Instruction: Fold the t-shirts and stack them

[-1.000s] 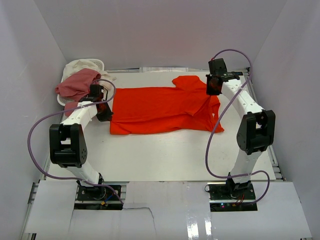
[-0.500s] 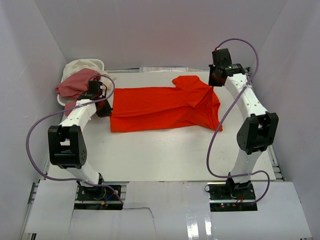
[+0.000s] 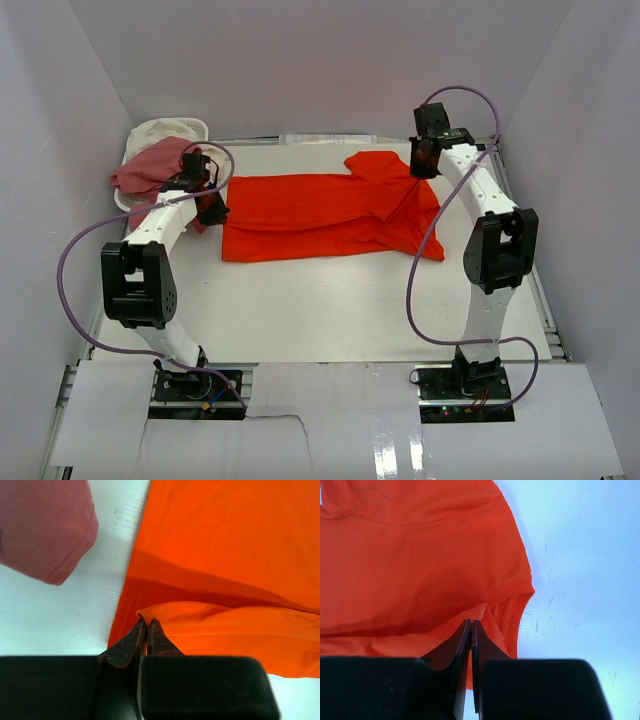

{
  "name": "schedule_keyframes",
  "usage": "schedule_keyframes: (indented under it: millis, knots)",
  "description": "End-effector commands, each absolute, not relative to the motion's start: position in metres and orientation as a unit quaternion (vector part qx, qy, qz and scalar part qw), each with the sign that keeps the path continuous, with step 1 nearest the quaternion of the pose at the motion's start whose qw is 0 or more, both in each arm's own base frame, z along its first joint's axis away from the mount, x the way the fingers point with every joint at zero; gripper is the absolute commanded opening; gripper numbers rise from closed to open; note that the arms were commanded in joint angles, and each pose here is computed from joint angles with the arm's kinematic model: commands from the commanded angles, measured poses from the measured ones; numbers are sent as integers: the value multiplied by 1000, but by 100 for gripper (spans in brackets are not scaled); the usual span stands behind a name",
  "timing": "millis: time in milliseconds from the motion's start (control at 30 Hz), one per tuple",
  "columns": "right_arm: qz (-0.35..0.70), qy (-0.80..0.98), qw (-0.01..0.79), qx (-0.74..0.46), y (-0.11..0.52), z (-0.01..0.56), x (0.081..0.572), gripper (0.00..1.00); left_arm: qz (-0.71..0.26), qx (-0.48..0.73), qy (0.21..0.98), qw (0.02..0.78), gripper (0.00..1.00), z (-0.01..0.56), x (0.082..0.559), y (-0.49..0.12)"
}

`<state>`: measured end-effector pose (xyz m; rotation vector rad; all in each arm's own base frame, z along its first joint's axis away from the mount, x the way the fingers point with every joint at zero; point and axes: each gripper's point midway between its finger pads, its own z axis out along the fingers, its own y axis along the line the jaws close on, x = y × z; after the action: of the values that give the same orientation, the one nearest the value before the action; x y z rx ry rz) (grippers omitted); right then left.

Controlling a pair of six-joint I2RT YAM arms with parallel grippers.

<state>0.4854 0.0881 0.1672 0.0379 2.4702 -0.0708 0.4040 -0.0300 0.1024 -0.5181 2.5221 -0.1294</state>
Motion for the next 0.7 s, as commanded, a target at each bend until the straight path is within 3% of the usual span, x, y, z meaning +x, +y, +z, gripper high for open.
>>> schedule_keyframes:
  millis: [0, 333, 667]
  knots:
    - [-28, 939, 343, 7, 89, 177, 498, 8, -42, -189, 933, 302, 0, 118, 417, -29]
    - [-16, 937, 350, -3, 101, 174, 533, 8, -25, -191, 934, 301, 0, 113, 425, -24]
    - [-12, 938, 347, -7, 102, 169, 530, 8, -20, -193, 935, 298, 0, 109, 426, -22]
